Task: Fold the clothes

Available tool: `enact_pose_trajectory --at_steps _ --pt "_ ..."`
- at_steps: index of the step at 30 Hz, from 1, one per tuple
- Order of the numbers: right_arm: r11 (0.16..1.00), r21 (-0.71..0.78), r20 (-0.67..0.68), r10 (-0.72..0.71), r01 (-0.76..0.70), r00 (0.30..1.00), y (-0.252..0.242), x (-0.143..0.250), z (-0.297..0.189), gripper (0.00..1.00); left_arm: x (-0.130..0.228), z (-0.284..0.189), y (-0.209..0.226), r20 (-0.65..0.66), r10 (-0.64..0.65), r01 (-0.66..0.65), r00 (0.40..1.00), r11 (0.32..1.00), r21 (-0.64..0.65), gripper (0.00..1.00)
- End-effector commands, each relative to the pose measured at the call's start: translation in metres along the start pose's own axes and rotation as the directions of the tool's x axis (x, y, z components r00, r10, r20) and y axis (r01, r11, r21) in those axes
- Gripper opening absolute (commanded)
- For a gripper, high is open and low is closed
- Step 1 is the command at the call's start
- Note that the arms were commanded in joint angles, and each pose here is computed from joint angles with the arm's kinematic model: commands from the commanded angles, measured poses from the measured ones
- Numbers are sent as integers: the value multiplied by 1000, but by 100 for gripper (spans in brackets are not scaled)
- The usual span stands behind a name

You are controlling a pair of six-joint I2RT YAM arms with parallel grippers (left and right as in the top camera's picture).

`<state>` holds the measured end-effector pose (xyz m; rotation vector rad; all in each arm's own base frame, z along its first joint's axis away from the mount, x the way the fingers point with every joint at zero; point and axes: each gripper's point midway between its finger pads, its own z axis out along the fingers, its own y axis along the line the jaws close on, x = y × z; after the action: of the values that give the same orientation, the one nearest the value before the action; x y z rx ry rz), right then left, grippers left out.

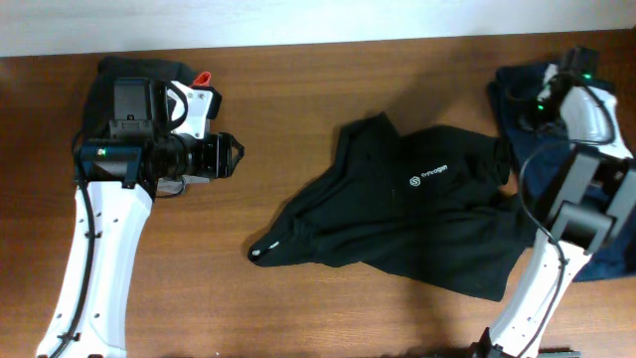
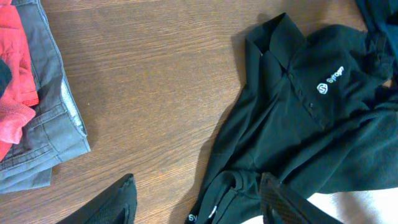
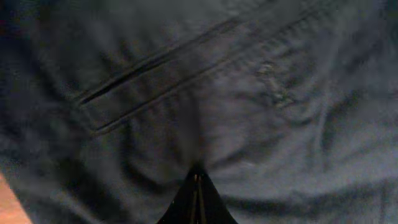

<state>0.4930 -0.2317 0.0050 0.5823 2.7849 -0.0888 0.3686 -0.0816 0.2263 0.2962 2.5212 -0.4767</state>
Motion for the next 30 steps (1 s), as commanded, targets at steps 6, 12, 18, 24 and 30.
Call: enact_pose_trajectory --at_steps 6,12,18,24,30 --pt "960 -52 -86 269 -274 959 -103 41 9 4 -6 -3 -6 18 19 -19 1000 1000 19 65" --pt "938 -181 -51 290 -295 956 -87 24 -14 4 -6 -3 -6 17 19 -19 1000 1000 19 66" --pt "899 -203 -102 375 -388 921 -78 29 -17 4 -5 -3 -6 14 17 -17 1000 1000 20 70" --pt "807 -545 43 299 -228 953 -26 -19 -107 8 -7 1 -11 16 41 -42 999 999 28 73" --pt "820 -571 255 234 -49 938 9 -38 -226 35 8 29 -21 -81 141 -142 987 990 2 74"
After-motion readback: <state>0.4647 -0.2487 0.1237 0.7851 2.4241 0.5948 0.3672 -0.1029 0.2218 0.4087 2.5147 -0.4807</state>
